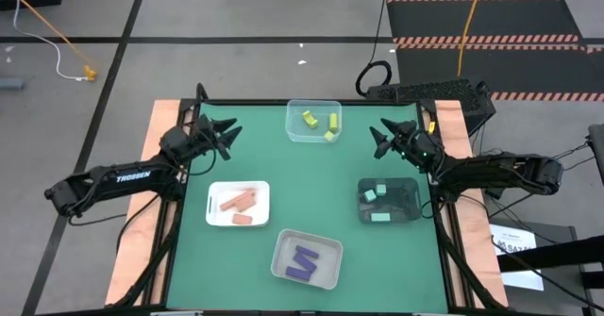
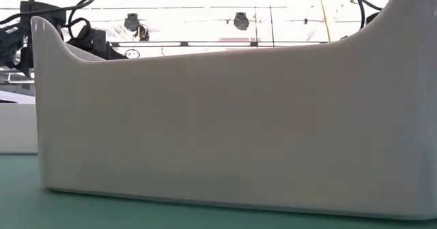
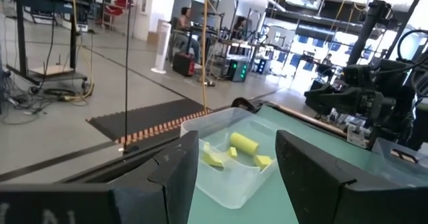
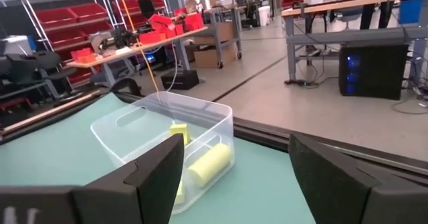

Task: Sort & place blocks by color
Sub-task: Return to home position

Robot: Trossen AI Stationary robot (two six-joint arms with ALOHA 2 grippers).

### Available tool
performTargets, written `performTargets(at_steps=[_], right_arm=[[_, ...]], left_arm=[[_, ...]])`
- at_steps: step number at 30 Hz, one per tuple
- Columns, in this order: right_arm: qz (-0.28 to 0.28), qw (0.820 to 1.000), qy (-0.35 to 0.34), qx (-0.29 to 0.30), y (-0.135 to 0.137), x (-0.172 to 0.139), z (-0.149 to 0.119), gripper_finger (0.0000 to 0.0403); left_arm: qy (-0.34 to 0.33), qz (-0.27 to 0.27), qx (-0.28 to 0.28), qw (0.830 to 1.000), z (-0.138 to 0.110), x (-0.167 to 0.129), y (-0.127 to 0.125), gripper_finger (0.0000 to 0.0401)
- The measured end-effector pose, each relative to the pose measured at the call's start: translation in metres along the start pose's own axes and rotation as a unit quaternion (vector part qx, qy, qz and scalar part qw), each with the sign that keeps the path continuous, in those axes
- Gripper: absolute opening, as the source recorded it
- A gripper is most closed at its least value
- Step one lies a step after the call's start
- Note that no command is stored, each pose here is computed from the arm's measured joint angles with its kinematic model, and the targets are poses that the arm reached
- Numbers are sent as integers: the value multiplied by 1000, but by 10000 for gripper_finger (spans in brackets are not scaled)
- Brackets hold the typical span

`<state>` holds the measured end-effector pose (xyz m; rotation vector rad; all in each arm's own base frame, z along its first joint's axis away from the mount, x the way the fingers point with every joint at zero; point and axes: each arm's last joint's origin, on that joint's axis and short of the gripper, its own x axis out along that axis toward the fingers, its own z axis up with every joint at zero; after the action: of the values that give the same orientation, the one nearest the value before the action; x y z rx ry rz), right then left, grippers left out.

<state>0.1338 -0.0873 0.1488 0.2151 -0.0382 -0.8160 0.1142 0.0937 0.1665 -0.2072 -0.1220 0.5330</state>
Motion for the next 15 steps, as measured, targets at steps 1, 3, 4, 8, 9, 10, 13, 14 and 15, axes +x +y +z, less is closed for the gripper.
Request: performTargets(at_steps=[1, 3, 4, 8, 9, 10, 13, 14, 15], right_arm=[[0, 1000, -1, 1, 0, 0, 0, 263], [2, 1000, -1, 3, 0, 0, 0, 263], [2, 1000, -1, 4, 0, 0, 0, 263], [1, 1000, -1, 3, 0, 0, 0, 263], [1, 1000, -1, 3, 0, 0, 0, 263], [1, 1000, -1, 2, 0, 0, 0, 263], [1, 1000, -1, 2, 0, 0, 0, 263], [1, 1000, -1, 2, 0, 0, 0, 263], [1, 1000, -1, 2, 0, 0, 0, 263]], left_arm=[[0, 0, 0, 1000, 0, 0, 0, 200], [0, -1, 1, 1000, 0, 0, 0, 200], [0, -1, 2, 1000, 0, 0, 0, 200], [0, -1, 3, 1000, 0, 0, 0, 200], [0, -1, 3, 1000, 0, 0, 0, 200], [-1, -1, 3, 1000, 0, 0, 0, 200], [0, -1, 3, 1000, 0, 0, 0, 200], [-1, -1, 3, 1000, 0, 0, 0, 200], [0, -1, 3, 1000, 0, 0, 0, 200]])
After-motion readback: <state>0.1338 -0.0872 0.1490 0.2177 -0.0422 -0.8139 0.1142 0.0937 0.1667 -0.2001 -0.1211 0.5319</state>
